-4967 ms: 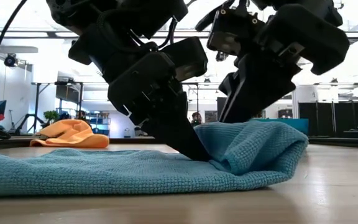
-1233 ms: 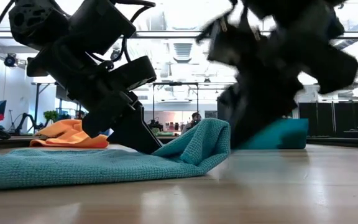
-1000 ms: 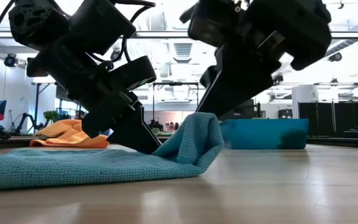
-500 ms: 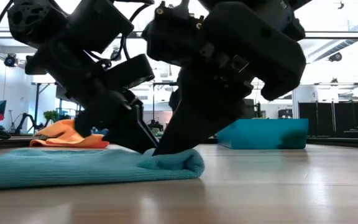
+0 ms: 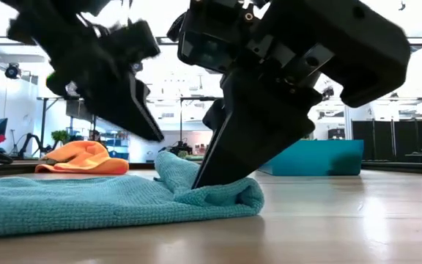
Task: Roll microfiber towels into tight, uniform cylinder then place into a basket
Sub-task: Roll the blue towel
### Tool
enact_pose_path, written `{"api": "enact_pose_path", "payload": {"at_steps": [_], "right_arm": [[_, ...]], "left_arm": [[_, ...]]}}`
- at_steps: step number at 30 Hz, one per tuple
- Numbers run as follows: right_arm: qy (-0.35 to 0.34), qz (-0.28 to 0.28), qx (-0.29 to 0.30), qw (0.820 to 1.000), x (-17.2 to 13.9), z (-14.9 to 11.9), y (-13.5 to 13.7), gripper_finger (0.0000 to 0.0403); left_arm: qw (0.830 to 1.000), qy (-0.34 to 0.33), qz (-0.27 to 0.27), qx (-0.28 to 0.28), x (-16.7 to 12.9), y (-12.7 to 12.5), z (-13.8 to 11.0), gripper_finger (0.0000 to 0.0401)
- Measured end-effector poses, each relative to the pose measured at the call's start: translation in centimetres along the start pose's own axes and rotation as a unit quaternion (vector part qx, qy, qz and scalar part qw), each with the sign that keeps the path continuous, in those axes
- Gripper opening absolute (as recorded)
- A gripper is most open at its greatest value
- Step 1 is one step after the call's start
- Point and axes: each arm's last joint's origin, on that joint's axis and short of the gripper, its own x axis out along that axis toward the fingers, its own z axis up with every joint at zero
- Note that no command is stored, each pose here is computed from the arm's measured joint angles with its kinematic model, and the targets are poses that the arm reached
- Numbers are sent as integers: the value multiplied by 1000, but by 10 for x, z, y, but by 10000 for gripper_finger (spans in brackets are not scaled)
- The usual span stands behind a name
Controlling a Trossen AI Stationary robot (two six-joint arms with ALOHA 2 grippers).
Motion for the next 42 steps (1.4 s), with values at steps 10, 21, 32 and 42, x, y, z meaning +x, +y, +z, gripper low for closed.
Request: {"api": "enact_pose_path", "payload": {"at_steps": [10,21,32,42], "right_arm": [[0,12,-20,1000,-4,11,4,95],[39,-29,-56,997,-51,20,1,95],[27,-28,-54,998,-18,4,-20,95],[13,-27,-45,999,-2,3,-21,96]], "left_arm": [[998,-47,-5,-28,34,-26,-7,125],[998,-6,-64,-7,53,-57,-22,125],[997,-13,-72,-1,41,-62,-18,125],[997,-31,-69,-3,35,-61,-11,125]]}}
